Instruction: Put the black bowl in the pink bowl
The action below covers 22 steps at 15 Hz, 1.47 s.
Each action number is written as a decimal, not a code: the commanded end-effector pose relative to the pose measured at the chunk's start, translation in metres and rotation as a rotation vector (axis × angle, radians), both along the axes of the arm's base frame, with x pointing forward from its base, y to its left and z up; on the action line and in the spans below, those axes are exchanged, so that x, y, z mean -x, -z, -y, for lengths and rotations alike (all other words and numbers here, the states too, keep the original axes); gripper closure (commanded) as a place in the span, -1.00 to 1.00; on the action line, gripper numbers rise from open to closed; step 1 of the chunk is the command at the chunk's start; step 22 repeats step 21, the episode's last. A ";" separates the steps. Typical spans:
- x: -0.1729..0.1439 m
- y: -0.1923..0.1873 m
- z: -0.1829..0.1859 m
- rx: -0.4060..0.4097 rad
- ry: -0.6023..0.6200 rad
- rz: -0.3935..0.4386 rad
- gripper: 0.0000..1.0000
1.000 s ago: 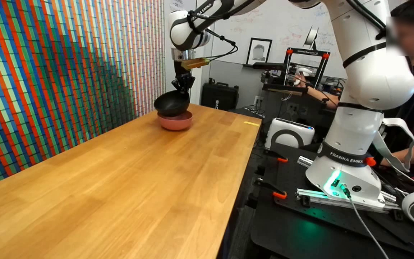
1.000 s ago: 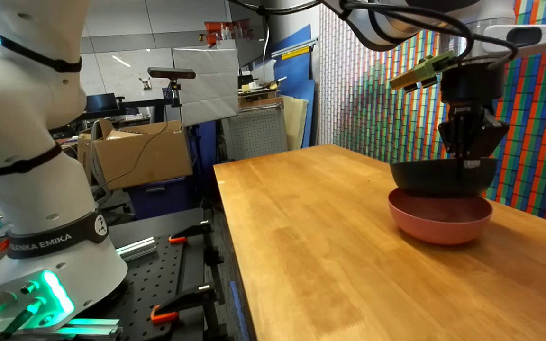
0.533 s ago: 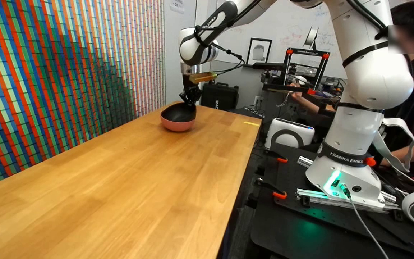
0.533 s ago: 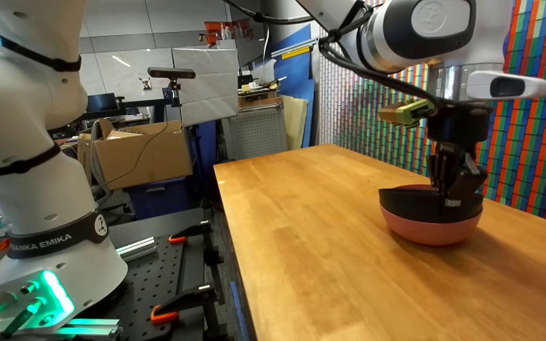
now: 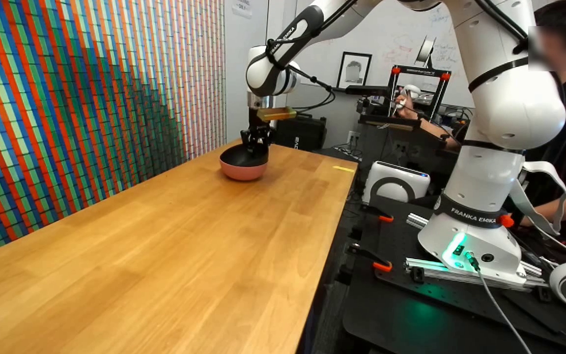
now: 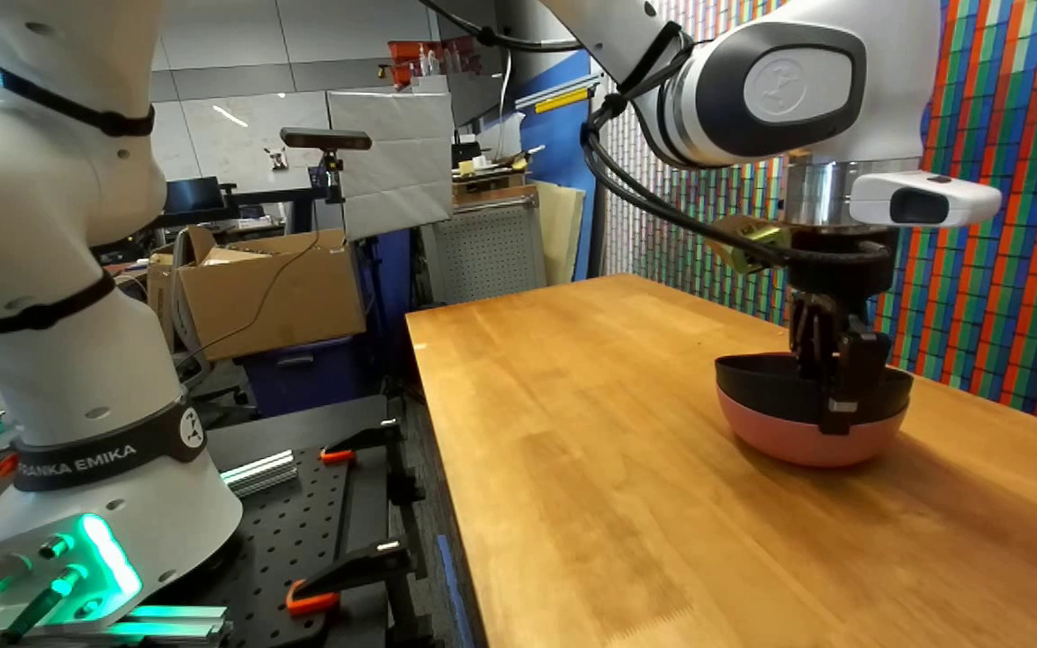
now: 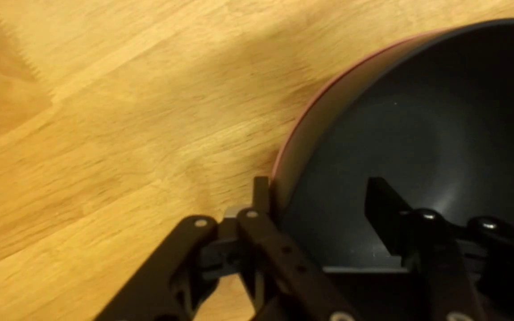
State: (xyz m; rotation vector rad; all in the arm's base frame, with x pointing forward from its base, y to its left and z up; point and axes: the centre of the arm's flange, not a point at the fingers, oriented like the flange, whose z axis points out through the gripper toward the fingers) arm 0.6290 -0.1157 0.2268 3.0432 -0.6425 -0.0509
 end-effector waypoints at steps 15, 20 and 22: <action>0.029 -0.211 -0.076 -0.030 -0.604 -0.136 -1.00; 0.023 -0.216 -0.084 -0.017 -0.626 -0.119 -1.00; 0.023 -0.216 -0.084 -0.017 -0.626 -0.120 -1.00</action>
